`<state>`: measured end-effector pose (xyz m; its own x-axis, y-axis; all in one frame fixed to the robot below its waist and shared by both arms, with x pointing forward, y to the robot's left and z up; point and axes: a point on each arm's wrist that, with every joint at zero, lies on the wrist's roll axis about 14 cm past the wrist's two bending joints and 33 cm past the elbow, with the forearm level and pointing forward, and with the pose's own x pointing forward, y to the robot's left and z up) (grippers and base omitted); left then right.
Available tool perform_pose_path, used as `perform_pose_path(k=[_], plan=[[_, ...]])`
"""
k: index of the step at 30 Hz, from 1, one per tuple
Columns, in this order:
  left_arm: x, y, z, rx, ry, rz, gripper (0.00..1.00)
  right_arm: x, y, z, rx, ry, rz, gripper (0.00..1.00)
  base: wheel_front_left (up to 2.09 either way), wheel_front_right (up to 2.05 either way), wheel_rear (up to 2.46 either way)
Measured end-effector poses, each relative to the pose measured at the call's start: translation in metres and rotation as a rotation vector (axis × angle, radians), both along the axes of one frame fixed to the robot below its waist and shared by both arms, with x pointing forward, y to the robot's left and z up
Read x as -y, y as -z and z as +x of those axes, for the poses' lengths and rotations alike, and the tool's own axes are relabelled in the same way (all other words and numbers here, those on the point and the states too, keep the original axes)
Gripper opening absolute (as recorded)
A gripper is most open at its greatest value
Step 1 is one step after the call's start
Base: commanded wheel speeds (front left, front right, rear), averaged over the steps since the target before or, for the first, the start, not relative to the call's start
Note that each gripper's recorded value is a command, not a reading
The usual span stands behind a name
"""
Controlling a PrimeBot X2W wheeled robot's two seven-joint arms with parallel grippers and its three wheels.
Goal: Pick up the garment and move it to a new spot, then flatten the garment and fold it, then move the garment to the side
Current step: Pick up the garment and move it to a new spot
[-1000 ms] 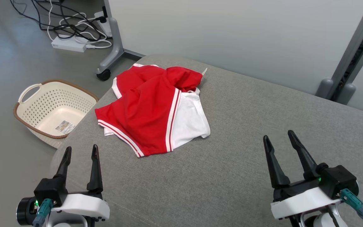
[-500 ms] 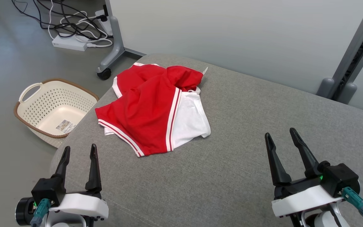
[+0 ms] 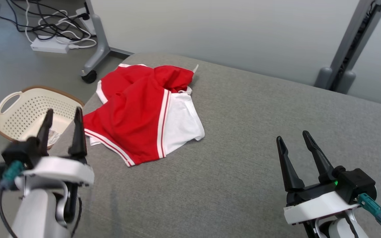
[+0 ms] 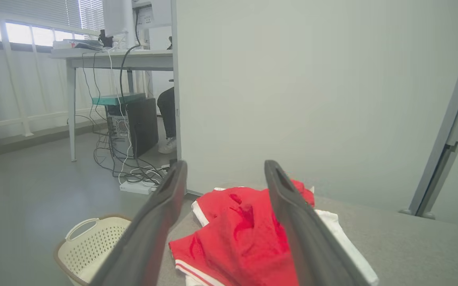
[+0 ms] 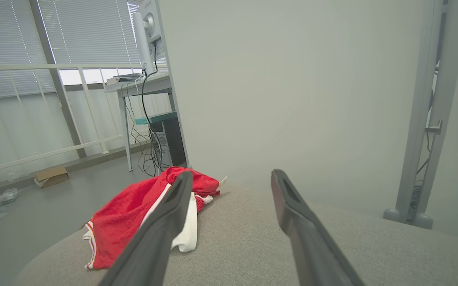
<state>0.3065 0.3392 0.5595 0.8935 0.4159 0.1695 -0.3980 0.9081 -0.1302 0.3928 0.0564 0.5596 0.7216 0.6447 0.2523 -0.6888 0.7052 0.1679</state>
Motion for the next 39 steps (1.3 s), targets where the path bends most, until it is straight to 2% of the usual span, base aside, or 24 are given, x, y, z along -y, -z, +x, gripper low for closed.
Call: perform_pose_path(k=[6, 7, 11, 22, 30, 39], plan=[[-0.01, -0.021, 0.047, -0.037, 0.084, -0.012, 1.0, 0.015, 0.006, 0.012, -0.012, 0.045, 0.002, 1.0, 0.0, 0.0, 0.0], [-0.018, -0.024, 0.07, -0.066, 0.107, -0.049, 1.0, 0.022, 0.008, 0.017, -0.018, 0.067, 0.004, 1.0, 0.0, 0.0, 0.0], [-0.026, 0.001, 0.105, -0.195, 0.14, -0.166, 1.0, 0.042, 0.011, 0.027, -0.023, 0.126, 0.006, 1.0, 0.0, 0.0, 0.0], [-0.017, 0.066, 0.164, -0.522, 0.219, -0.352, 1.0, 0.083, 0.03, 0.049, -0.06, 0.241, -0.008, 1.0, 0.0, 0.0, 0.0], [-0.007, 0.115, 0.187, -0.698, 0.239, -0.442, 1.0, 0.112, 0.048, 0.061, -0.099, 0.322, -0.023, 1.0, 0.0, 0.0, 0.0], [0.017, 0.162, 0.181, -0.92, 0.279, -0.55, 1.0, 0.133, 0.056, 0.06, -0.121, 0.378, -0.038, 1.0, 0.0, 0.0, 0.0]])
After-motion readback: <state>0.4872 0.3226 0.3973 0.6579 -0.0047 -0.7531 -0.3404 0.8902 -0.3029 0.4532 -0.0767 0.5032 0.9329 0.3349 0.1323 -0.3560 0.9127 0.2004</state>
